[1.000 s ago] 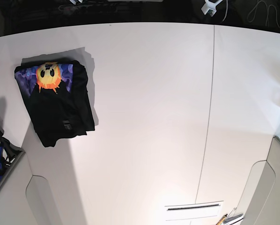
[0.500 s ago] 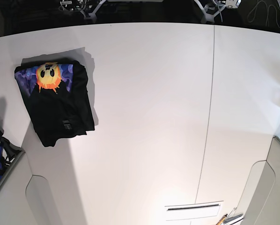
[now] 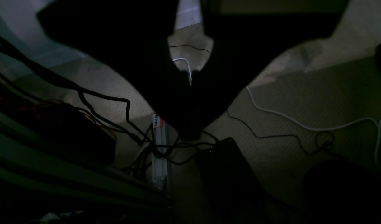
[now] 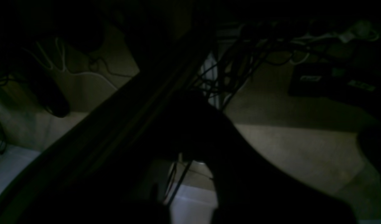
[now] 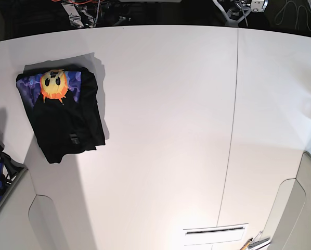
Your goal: Fold the T-shirt properly
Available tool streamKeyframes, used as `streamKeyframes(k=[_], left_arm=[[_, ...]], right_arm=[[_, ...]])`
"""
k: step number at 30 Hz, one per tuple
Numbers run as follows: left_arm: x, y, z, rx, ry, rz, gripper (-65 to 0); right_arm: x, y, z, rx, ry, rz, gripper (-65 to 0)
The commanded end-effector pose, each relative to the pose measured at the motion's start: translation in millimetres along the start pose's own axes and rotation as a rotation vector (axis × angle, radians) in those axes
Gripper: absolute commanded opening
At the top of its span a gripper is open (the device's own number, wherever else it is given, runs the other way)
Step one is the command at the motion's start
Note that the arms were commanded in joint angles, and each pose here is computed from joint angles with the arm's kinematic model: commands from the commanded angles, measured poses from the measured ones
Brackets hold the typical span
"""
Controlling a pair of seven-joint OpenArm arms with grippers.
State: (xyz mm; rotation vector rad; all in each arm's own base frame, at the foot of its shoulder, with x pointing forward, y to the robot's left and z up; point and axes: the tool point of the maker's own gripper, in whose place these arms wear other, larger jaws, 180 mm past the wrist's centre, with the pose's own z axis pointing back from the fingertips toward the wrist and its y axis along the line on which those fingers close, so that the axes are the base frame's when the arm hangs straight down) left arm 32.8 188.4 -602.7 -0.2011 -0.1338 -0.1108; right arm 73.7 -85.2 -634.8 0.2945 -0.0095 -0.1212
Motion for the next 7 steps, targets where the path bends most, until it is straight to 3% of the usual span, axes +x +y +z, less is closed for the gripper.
streamKeyframes(k=[1,7], left_arm=[[-0.2,4.1,2.2,0.007,-0.004,-0.003,-65.0],[1.3,4.3,2.1,0.007,-0.007,-0.003,-65.0]], right_arm=[[9.7,2.6,1.5,0.012,-0.019,0.000,-65.0],[13.2,2.4,1.6,0.011,-0.038,0.000,-65.0]])
